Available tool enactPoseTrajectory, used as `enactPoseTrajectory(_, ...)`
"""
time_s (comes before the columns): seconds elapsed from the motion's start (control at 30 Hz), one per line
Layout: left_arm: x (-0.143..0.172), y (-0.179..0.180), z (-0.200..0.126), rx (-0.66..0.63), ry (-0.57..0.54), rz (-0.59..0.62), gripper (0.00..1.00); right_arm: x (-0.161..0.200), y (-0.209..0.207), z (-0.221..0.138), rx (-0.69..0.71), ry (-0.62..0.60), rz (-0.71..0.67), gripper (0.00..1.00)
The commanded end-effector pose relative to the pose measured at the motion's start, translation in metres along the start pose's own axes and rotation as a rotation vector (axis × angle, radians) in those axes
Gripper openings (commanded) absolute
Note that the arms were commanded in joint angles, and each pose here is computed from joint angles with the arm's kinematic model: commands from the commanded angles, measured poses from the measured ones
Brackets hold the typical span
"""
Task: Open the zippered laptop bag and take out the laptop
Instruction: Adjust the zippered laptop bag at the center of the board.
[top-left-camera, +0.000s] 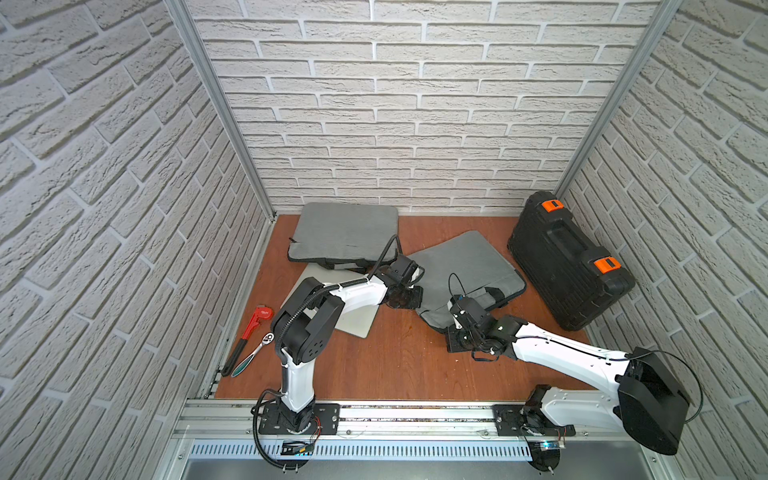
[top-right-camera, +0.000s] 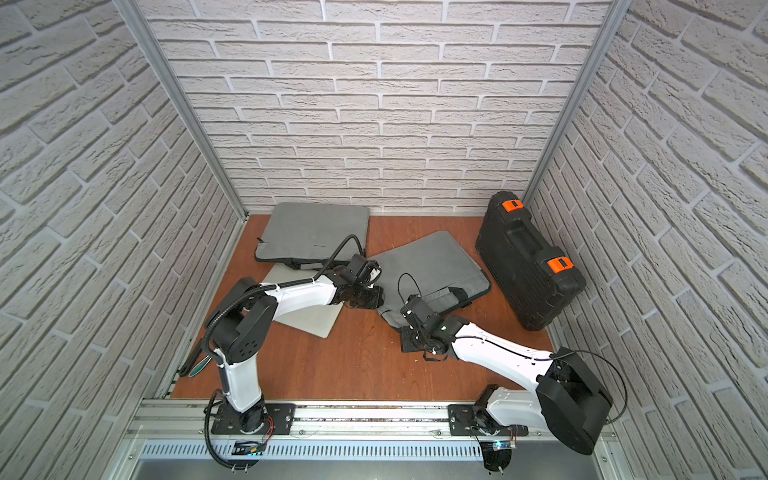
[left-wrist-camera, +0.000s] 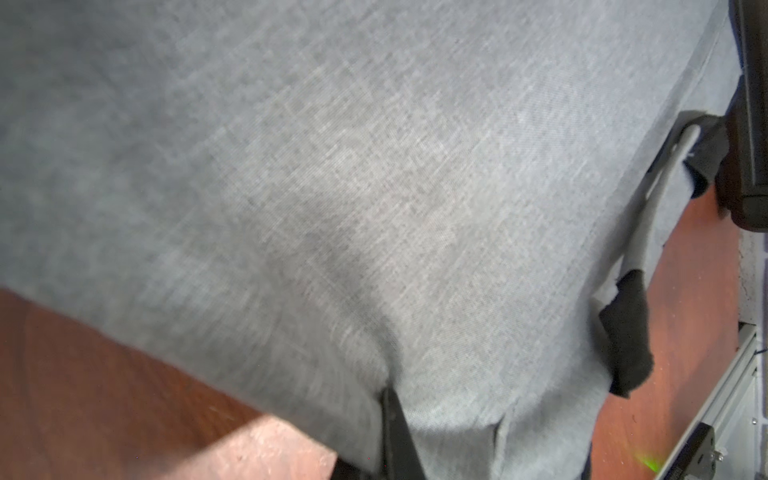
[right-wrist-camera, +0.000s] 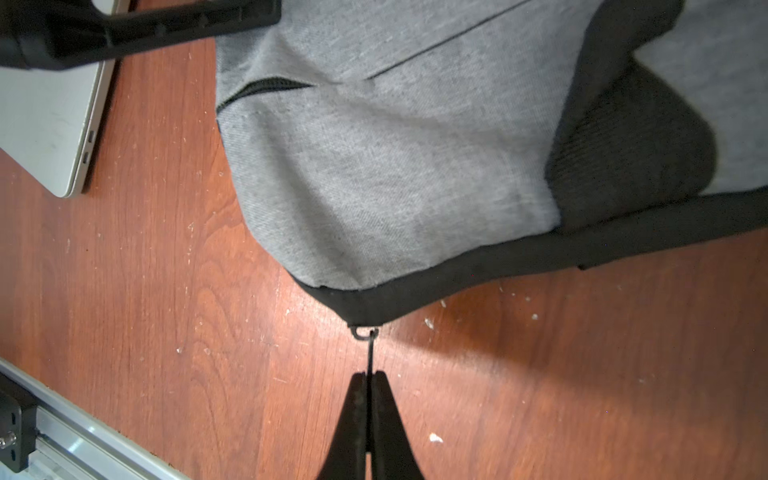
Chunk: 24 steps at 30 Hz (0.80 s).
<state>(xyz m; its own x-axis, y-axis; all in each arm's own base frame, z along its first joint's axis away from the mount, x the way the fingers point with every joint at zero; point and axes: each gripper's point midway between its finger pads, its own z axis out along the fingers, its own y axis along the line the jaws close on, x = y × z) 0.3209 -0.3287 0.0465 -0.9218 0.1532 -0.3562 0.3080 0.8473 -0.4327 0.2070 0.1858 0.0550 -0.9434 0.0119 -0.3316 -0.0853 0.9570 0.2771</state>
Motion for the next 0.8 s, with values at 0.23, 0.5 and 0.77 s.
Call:
enactPoseTrajectory(0.23,-0.026,0.051,-0.001,-0.153,-0.086,-0.057,0.23,0.032,-0.012,0.014,0.029,0.121,0.043,0.06)
enactPoseTrajectory(0.5,-0.014,0.045,-0.018,-0.126,-0.111,-0.120,0.58,0.027,-0.006,0.018,0.021,0.113,0.050,0.06)
enactPoseTrajectory(0.77,0.018,-0.004,-0.023,-0.040,-0.131,-0.136,0.61,0.026,-0.001,0.020,-0.008,0.102,0.056,0.06)
